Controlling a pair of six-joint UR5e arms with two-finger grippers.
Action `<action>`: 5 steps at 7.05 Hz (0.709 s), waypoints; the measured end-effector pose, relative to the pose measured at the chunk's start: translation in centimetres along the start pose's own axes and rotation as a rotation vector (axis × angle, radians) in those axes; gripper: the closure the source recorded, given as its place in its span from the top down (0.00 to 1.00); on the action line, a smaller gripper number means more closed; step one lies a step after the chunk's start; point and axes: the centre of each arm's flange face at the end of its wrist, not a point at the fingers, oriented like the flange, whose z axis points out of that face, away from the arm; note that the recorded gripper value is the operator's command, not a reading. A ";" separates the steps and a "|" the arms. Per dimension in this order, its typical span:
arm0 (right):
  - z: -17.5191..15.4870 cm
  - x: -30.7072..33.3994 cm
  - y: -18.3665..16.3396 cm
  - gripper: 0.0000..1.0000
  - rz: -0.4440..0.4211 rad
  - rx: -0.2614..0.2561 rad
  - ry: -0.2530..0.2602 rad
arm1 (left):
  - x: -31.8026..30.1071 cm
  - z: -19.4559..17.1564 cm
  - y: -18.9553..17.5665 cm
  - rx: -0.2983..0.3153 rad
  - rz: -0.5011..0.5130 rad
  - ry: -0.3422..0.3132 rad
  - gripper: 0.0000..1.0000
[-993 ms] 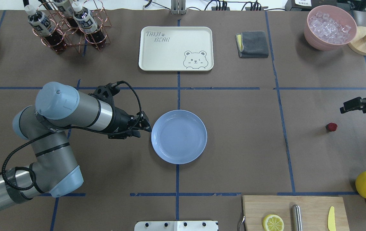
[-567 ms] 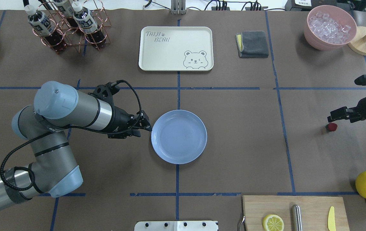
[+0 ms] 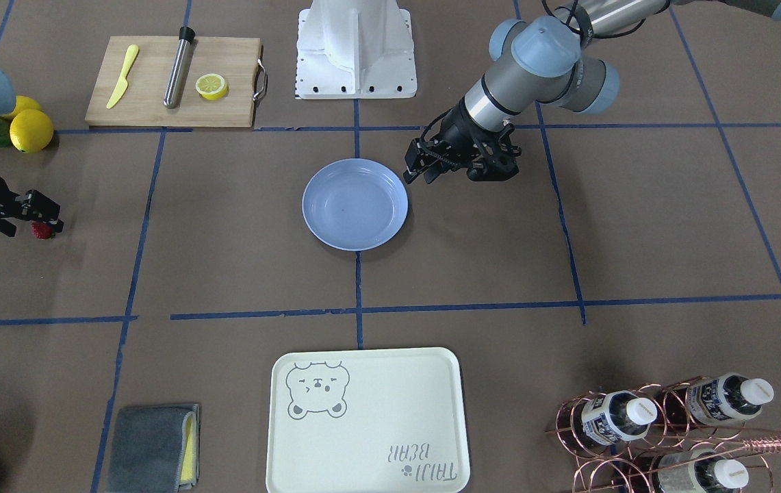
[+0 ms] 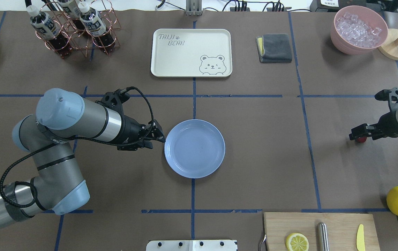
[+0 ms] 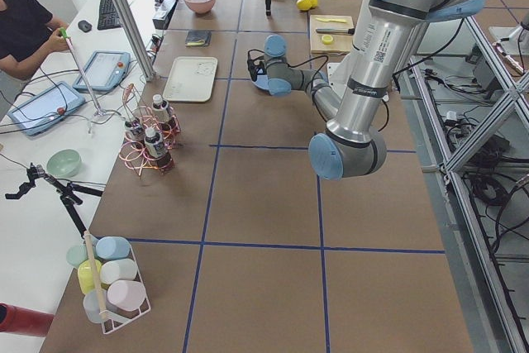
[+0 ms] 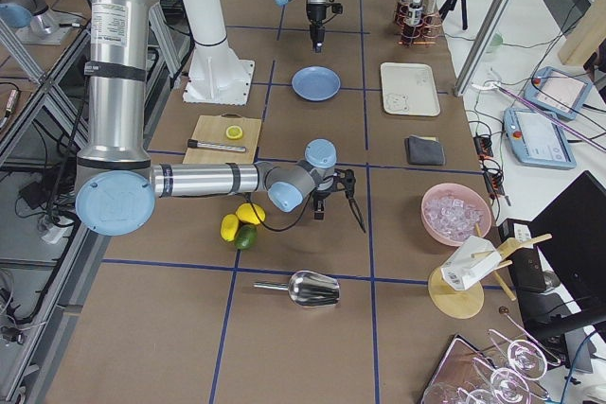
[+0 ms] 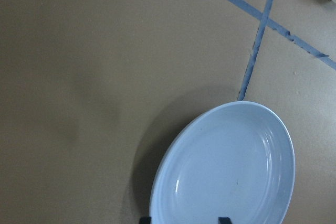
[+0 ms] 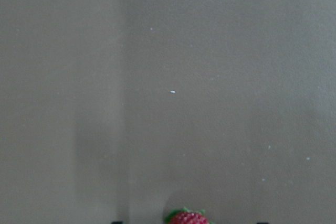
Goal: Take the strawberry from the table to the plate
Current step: 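Grasp the red strawberry with the right gripper while the left holds the plate, then carry the strawberry over the plate with the right gripper while the left withdraws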
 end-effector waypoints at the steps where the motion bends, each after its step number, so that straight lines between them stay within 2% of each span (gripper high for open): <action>1: 0.2 -0.3 0.0 0.55 -0.005 0.004 0.005 | 0.0 0.0 0.0 0.001 0.000 0.000 0.53; 2: 0.2 -0.4 -0.1 0.38 -0.008 0.011 0.010 | 0.0 0.0 0.0 0.001 0.000 0.000 0.54; 3: 0.3 -0.4 -0.2 0.28 -0.010 0.018 0.016 | 0.0 0.0 0.0 0.001 -0.001 0.000 0.54; 5: 0.3 -0.4 -0.2 0.00 -0.011 0.023 0.020 | 0.0 0.0 0.1 0.001 0.000 0.001 0.54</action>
